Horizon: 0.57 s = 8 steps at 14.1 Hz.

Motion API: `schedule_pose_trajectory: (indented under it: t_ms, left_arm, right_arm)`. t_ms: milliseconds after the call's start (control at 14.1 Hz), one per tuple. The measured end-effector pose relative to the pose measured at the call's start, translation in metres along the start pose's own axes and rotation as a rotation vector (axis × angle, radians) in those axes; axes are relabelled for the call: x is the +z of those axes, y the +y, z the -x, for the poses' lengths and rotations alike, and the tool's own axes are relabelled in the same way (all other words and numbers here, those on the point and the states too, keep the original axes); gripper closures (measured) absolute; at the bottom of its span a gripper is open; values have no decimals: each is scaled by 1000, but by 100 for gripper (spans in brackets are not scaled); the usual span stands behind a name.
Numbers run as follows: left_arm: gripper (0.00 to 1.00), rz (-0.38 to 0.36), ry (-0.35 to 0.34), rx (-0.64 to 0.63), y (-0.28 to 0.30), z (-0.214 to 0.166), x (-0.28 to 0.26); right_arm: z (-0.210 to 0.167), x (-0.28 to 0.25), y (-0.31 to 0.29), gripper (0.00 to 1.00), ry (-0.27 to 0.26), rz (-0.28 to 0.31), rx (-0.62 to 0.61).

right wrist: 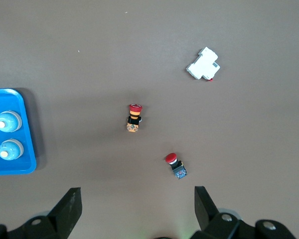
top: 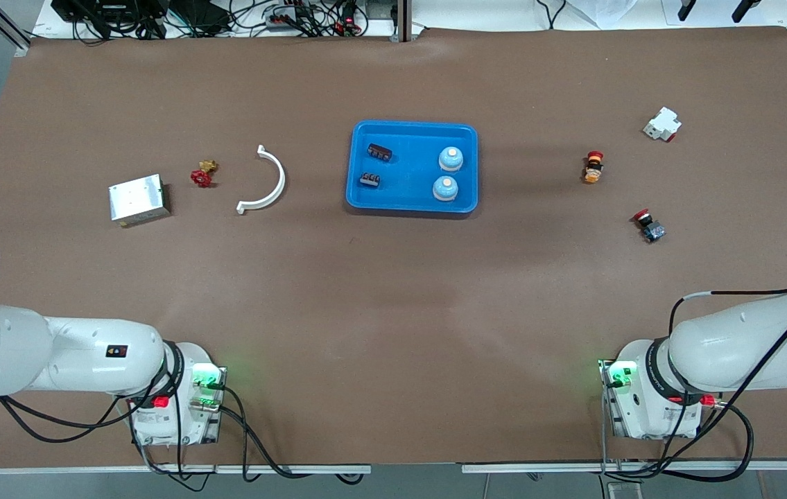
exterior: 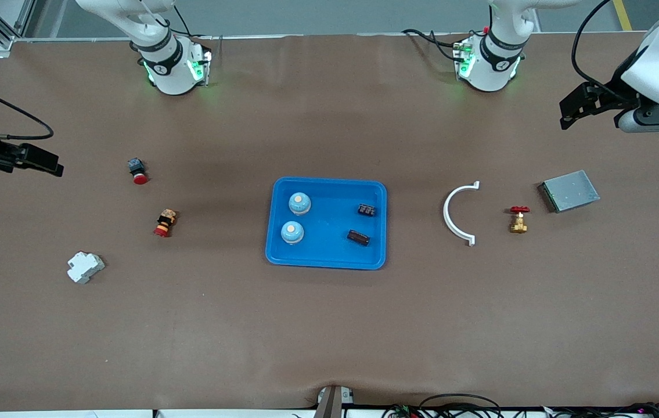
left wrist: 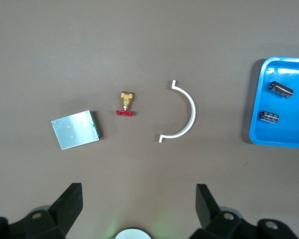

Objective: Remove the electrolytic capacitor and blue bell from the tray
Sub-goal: 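Reach both grippers from rest toward the blue tray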

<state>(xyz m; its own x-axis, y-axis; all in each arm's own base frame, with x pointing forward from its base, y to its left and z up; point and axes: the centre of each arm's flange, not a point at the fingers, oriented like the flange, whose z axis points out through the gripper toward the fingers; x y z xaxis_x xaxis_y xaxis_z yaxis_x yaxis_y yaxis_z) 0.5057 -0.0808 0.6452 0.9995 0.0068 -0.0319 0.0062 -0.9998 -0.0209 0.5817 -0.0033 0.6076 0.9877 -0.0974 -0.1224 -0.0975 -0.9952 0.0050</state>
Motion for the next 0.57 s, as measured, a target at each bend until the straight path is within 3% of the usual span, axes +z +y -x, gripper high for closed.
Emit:
schedule_pose_trajectory:
  t_ms: [569]
  left_arm:
    - [0, 2, 7, 0, 0, -2, -3]
  right_arm:
    - [0, 0, 0, 0, -1, 0, 0]
